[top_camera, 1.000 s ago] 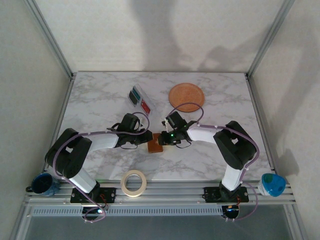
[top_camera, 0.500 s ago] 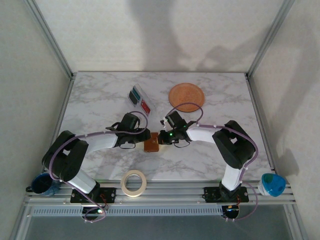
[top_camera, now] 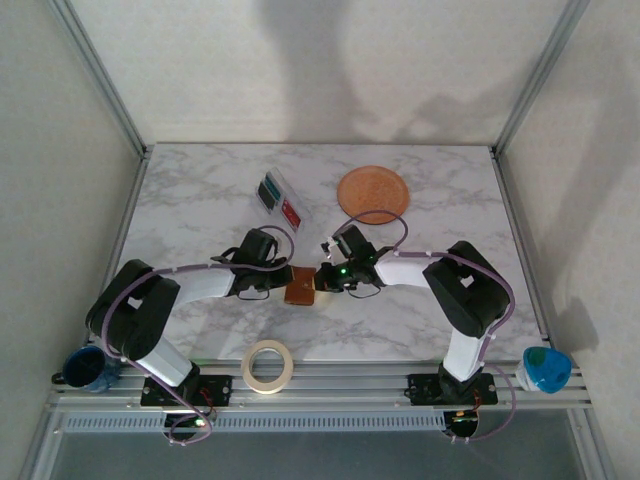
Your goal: Put the credit cards into the card holder
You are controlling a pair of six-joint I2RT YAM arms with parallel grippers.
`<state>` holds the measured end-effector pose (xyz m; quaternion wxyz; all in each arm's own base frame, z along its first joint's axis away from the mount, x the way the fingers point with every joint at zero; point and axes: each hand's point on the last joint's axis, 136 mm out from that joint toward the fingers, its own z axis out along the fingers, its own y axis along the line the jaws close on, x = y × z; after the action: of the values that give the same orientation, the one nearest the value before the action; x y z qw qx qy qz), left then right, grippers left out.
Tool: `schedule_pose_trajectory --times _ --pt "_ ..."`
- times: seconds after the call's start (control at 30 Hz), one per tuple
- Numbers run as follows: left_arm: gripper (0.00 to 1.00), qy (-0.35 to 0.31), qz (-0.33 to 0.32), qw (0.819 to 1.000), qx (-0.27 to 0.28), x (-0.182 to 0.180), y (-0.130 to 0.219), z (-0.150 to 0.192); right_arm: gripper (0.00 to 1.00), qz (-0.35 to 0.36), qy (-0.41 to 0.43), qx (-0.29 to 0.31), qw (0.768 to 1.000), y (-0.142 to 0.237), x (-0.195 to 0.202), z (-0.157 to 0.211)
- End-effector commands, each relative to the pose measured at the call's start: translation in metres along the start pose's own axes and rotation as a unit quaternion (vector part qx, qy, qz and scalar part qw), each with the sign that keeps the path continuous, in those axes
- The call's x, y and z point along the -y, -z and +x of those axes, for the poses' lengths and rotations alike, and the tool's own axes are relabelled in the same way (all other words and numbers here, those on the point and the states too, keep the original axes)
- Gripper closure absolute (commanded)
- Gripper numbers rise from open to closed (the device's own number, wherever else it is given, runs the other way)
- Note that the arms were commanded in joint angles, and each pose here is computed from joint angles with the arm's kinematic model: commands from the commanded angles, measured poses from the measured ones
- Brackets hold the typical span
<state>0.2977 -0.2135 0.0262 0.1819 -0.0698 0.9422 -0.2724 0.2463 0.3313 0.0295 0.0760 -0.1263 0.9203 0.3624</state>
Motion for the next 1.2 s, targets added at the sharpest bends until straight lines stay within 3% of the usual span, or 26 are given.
schedule_pose_trajectory --times 0.0,0.13,0.3,0.53,0.93,1.07,1.17 --pt "1.0 -0.011 0.036 0.999 -0.015 0.017 0.001 0.005 1.0 -0.034 0.017 0.003 0.999 -0.002 -0.016 -0.002" --pt "1.0 -0.004 0.044 0.999 -0.01 0.024 0.012 0.003 0.74 -0.005 0.029 0.02 0.999 0.007 -0.011 -0.007" --pt "1.0 0.034 -0.001 0.999 -0.015 0.016 0.018 -0.002 0.69 0.065 0.093 0.037 0.993 0.018 -0.011 -0.005" --pt "1.0 0.054 0.022 0.998 -0.028 0.026 0.016 0.001 0.6 0.061 0.154 0.054 0.985 0.015 -0.038 -0.001" --pt "1.0 0.056 0.051 0.997 -0.001 0.04 0.038 -0.006 0.52 0.113 0.151 0.071 0.979 0.013 -0.029 -0.005" --pt "1.0 0.056 0.049 0.997 0.005 0.037 0.043 -0.005 0.38 0.169 0.138 0.096 0.971 0.032 -0.012 -0.009" --pt "1.0 0.057 0.054 0.997 0.005 0.038 0.043 -0.005 0.4 0.135 0.163 0.084 0.974 0.034 -0.027 -0.004"
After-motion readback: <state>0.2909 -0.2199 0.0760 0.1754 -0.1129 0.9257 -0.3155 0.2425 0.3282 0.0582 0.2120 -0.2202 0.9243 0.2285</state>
